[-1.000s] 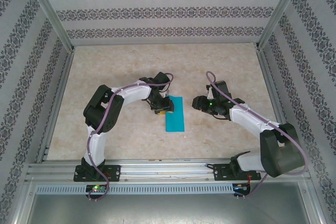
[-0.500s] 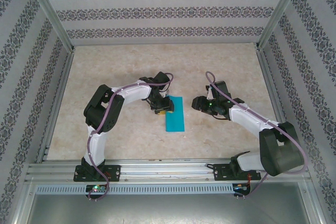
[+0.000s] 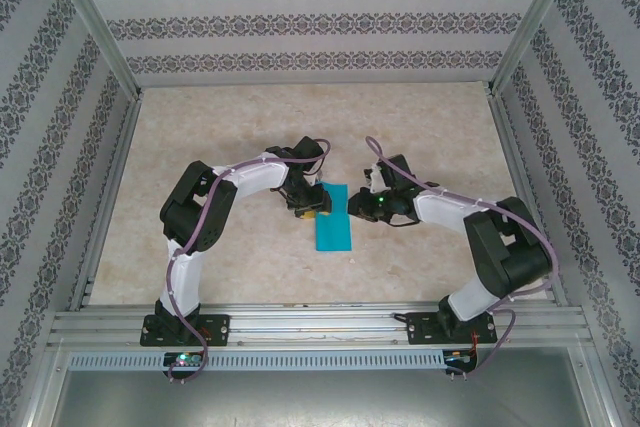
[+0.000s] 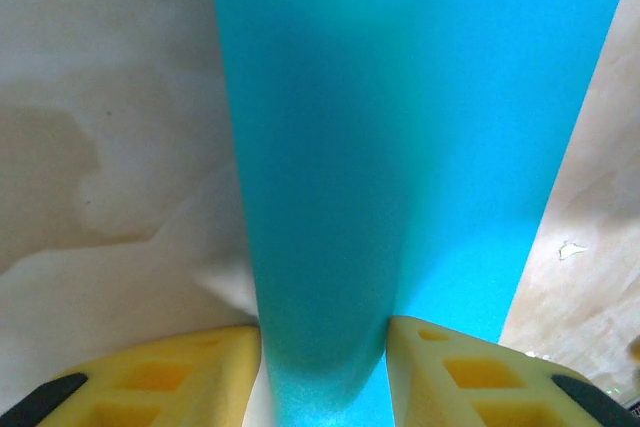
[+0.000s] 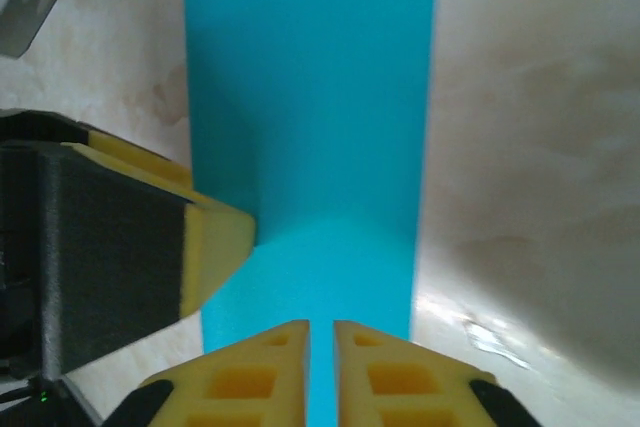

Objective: Fold a paper plane with a square sheet of paper (fold left side to right side)
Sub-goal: Hold the square sheet of paper at the center of the table.

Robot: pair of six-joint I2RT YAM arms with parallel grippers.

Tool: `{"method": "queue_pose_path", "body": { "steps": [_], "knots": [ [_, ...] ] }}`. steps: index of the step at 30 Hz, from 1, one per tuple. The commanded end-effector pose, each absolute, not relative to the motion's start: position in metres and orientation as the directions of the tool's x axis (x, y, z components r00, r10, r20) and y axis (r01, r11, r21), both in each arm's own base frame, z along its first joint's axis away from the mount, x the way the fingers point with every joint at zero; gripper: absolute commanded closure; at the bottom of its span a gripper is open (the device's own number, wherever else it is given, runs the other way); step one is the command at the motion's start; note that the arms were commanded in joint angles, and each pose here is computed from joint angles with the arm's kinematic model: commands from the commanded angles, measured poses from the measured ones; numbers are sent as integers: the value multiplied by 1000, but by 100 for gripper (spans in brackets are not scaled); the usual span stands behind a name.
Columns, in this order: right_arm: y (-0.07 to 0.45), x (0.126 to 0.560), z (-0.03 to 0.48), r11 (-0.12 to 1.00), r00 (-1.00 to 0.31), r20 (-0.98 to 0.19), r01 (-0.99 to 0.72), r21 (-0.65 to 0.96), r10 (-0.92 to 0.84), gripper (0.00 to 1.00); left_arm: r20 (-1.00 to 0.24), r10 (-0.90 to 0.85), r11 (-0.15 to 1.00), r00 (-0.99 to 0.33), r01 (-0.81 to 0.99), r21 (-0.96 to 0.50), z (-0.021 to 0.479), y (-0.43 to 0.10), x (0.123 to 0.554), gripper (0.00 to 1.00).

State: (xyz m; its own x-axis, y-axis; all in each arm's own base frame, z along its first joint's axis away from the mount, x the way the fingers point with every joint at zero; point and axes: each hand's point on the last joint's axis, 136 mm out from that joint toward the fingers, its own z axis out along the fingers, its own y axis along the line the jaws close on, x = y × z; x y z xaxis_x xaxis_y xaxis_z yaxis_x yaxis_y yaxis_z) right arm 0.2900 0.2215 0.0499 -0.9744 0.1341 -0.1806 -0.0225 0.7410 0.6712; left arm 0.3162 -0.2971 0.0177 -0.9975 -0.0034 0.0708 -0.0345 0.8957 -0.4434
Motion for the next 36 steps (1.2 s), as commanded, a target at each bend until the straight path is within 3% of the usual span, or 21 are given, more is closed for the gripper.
{"method": "queue_pose_path", "body": {
  "steps": [1, 21, 36],
  "knots": [
    [240, 297, 57, 709, -975, -190, -54, 703, 114, 89, 165, 11, 934, -986, -48, -353, -48, -289, 293, 59],
    [225, 272, -1, 825, -995, -32, 60, 562, 94, 96, 127, 21, 936, -992, -25, -351, -38, -288, 298, 57],
    [215, 263, -15, 858, -995, 5, 87, 506, 98, 100, -223, -1, 912, -975, 90, -400, 77, -261, 335, 53]
  ]
}}
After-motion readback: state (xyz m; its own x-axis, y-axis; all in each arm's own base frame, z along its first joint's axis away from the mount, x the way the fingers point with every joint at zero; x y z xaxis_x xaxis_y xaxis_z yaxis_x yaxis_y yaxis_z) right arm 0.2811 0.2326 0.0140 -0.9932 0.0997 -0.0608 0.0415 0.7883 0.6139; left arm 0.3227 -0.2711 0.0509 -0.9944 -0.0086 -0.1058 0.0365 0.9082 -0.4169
